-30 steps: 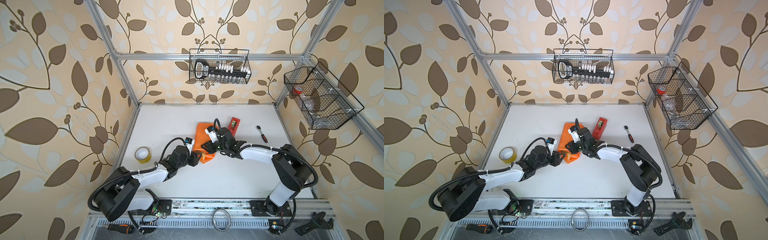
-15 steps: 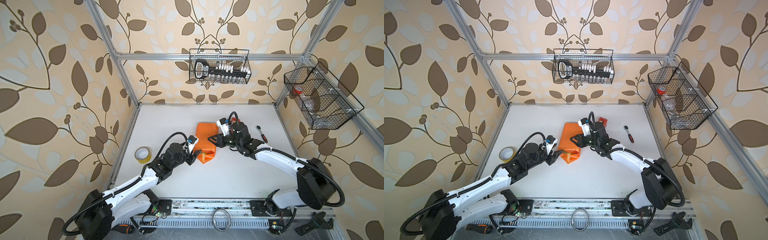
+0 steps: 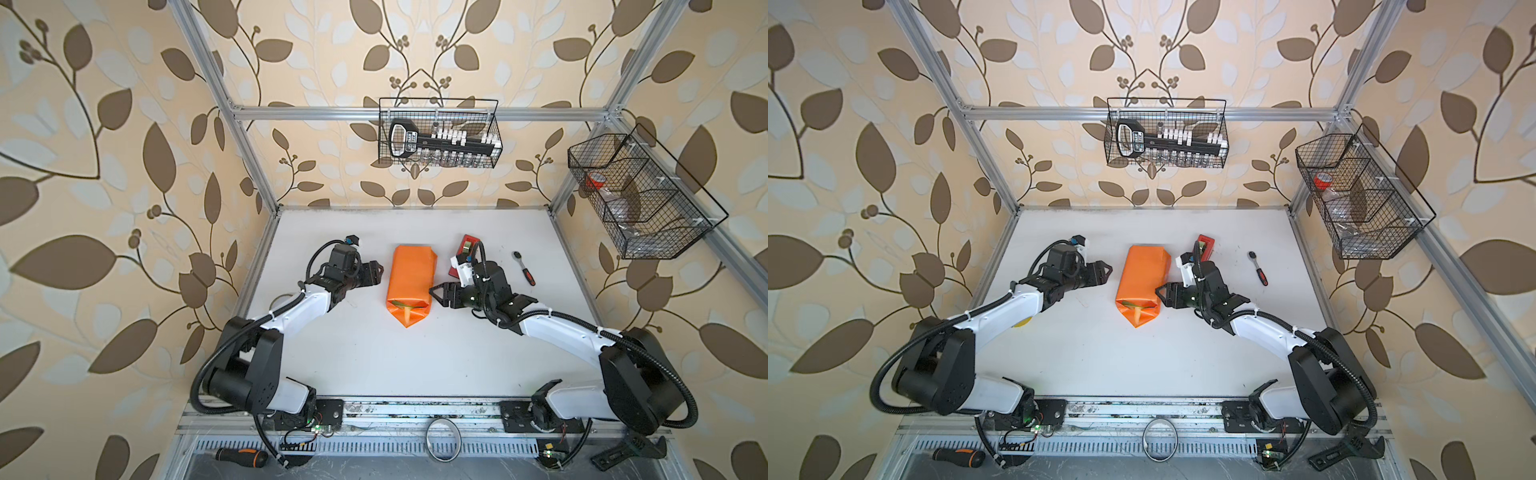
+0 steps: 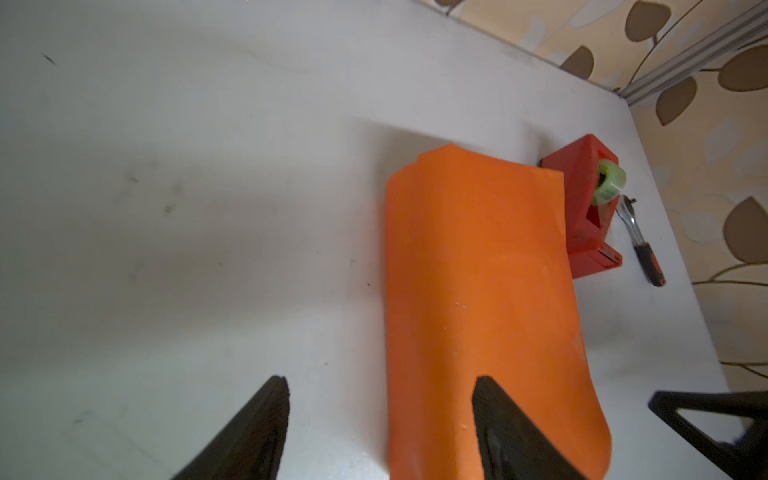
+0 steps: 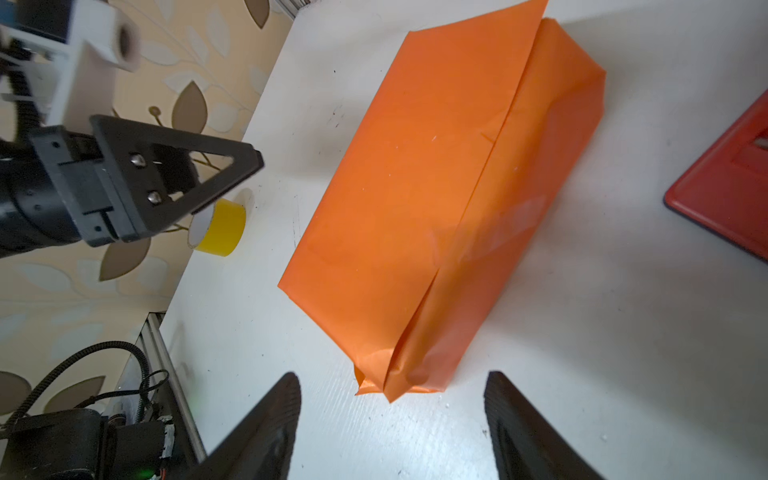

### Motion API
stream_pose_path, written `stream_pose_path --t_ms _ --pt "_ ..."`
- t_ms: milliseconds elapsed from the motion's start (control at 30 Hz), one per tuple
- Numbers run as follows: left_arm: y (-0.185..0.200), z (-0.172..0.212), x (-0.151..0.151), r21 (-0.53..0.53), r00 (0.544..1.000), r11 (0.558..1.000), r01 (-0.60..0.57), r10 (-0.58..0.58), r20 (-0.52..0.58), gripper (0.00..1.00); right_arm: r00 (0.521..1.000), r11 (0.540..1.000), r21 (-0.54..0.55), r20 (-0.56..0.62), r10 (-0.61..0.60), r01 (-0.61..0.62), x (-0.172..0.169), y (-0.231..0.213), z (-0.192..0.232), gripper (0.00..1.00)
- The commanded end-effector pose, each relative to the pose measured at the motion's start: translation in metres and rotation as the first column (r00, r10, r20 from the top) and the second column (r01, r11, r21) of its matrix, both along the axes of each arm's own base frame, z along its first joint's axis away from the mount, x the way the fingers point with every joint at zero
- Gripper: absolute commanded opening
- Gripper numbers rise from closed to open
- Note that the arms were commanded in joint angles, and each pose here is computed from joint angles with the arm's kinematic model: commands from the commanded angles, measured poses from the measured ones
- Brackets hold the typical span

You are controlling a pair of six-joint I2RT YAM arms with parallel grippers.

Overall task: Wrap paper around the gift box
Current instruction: 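Open both grippers and draw them back from the box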

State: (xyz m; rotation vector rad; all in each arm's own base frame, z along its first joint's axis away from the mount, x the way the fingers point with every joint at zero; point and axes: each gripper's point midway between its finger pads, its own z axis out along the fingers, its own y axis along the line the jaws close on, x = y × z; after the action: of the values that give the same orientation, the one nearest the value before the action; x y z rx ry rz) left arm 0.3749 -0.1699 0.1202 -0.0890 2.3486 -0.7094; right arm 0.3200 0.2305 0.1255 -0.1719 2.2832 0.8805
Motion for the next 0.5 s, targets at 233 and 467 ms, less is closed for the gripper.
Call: stream_pose_path --t_ms 233,467 --pt "-0.097 -0.010 -0.047 -0.235 0.957 0.940 0.247 -0.274 -0.091 0.75 0.998 0.998 0.046 -0.049 -0.050 0.052 0.004 -0.028 -0.015 0.75" --pt "-0.079 -0.021 -0.083 -0.101 0.966 0.962 0.255 -0.257 -0.008 0.78 0.996 0.996 -0.003 -0.023 -0.084 0.084 0.000 -0.045 -0.014 0.76"
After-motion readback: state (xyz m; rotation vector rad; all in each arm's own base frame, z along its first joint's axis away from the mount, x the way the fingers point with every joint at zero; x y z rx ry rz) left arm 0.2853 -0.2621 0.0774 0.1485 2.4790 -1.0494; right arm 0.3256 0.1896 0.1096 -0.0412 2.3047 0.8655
